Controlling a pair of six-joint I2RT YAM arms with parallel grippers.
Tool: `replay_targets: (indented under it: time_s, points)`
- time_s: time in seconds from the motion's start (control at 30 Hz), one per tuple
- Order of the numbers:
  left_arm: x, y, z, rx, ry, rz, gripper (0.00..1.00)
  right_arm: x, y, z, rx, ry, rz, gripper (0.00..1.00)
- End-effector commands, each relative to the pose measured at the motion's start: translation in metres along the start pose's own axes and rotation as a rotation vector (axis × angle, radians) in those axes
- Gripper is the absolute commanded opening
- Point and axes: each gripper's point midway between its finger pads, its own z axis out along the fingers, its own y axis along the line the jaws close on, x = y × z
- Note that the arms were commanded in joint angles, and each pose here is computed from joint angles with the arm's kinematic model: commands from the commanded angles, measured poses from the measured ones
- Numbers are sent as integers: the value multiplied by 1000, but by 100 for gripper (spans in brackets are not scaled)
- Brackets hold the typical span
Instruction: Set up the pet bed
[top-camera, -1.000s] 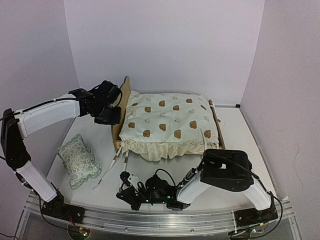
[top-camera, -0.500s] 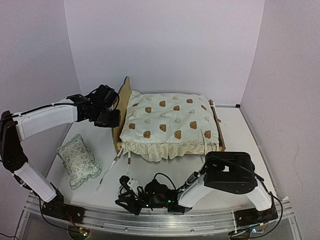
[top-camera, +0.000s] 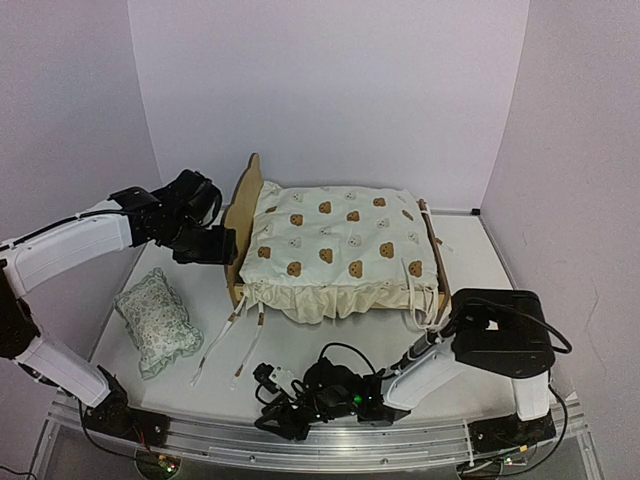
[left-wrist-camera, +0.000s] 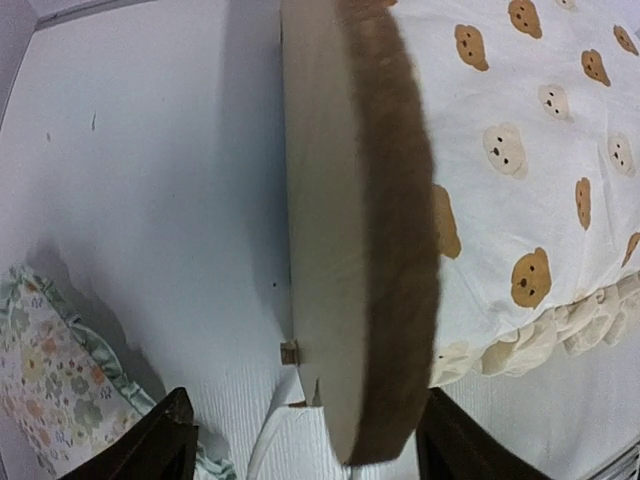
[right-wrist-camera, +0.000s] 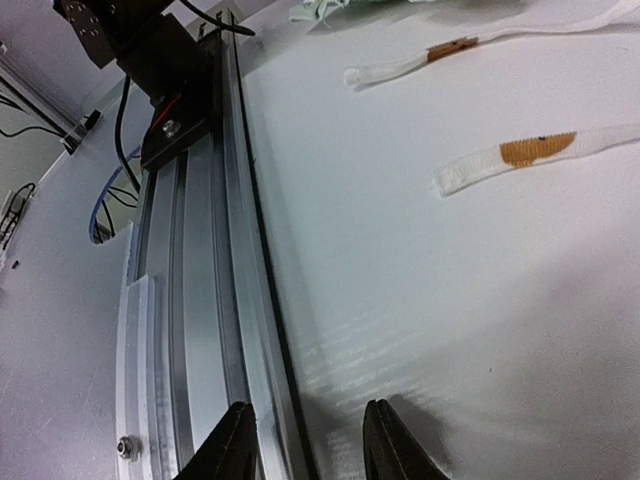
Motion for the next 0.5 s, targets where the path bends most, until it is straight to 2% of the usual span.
replay_targets:
  time_s: [0.0,0.13,0.23,0.47]
  points:
    - [23,18,-36,-27,31,-32,84,5,3,-19,31,86,-21,41]
    - [55,27,-44,-42,85,-70,87,-1,-9,-30,113,53,-26,45]
    - [77,28,-45,-49,136,-84,83,-12,-20,-43,198,13,-29,48]
    - [118,17,-37,-48,232,-59,74,-17,-40,-68,355,19,-50,53]
